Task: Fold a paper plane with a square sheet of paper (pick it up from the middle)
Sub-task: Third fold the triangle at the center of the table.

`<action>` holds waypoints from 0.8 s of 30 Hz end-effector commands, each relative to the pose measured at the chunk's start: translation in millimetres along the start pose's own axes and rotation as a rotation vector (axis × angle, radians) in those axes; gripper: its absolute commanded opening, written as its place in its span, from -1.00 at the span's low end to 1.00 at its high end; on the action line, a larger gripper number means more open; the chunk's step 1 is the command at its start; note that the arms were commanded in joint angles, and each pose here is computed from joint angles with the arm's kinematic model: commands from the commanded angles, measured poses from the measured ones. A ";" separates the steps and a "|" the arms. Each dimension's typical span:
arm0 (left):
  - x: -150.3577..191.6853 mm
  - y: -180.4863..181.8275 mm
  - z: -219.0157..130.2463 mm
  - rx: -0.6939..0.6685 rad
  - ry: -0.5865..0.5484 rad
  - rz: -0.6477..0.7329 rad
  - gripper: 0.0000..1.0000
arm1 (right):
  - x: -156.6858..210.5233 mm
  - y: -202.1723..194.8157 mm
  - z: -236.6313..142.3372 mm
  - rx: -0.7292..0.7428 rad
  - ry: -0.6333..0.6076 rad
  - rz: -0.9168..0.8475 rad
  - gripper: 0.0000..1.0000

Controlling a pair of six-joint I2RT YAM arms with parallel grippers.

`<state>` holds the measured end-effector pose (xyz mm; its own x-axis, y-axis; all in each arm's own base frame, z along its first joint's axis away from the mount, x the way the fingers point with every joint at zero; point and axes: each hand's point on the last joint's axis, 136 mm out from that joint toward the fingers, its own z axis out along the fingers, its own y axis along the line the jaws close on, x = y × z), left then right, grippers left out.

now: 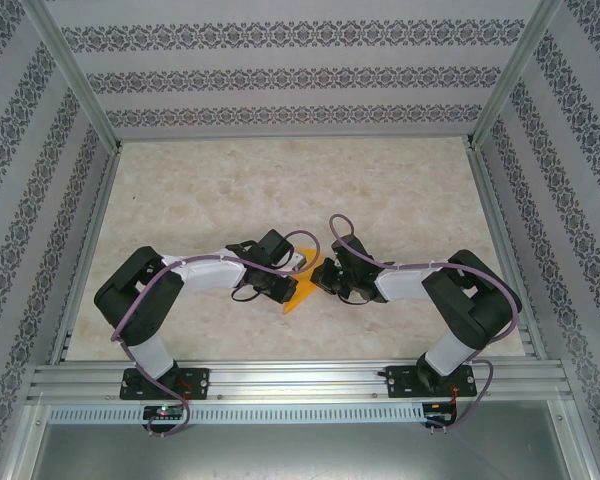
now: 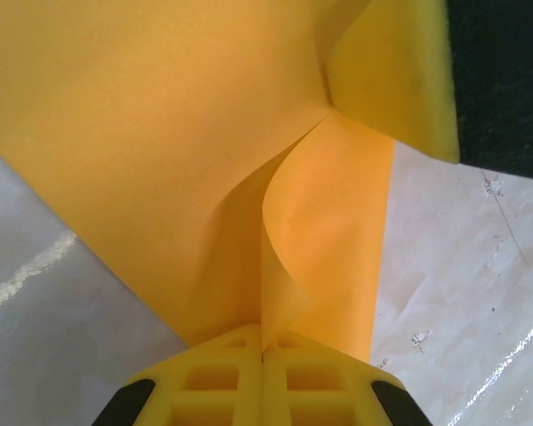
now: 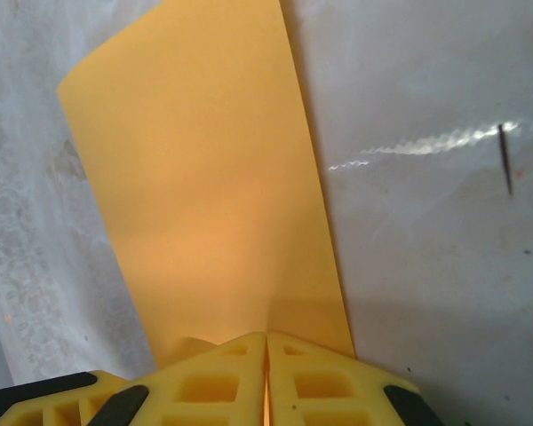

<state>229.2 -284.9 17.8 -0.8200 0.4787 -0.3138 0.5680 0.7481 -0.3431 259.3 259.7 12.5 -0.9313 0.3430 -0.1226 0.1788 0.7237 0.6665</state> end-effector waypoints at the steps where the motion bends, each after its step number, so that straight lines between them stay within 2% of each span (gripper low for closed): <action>1: 8.1 15.0 0.8 -0.056 0.039 -0.013 -0.89 | -0.6 -9.2 -4.7 0.064 -0.007 -0.030 -0.79; 5: 8.5 15.1 1.0 -0.056 0.040 -0.014 -0.88 | -10.0 16.0 -17.8 -0.016 -0.035 -0.051 -0.77; 10: 8.1 14.6 1.3 -0.053 0.039 -0.014 -0.88 | -13.8 7.1 -13.8 -0.006 -0.032 -0.035 -0.77; 17: 8.3 14.4 1.7 -0.052 0.041 -0.014 -0.88 | -6.8 -21.7 2.9 0.083 -0.002 -0.005 -0.78; 24: 7.8 14.7 1.1 -0.054 0.040 -0.015 -0.88 | -14.3 3.9 -22.2 0.031 -0.053 -0.043 -0.78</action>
<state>229.7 -284.5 17.8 -0.8201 0.4785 -0.3138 0.5676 0.7500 -0.3398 261.9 247.5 16.4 -0.9303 0.3402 -0.1370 0.1799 0.7488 0.6379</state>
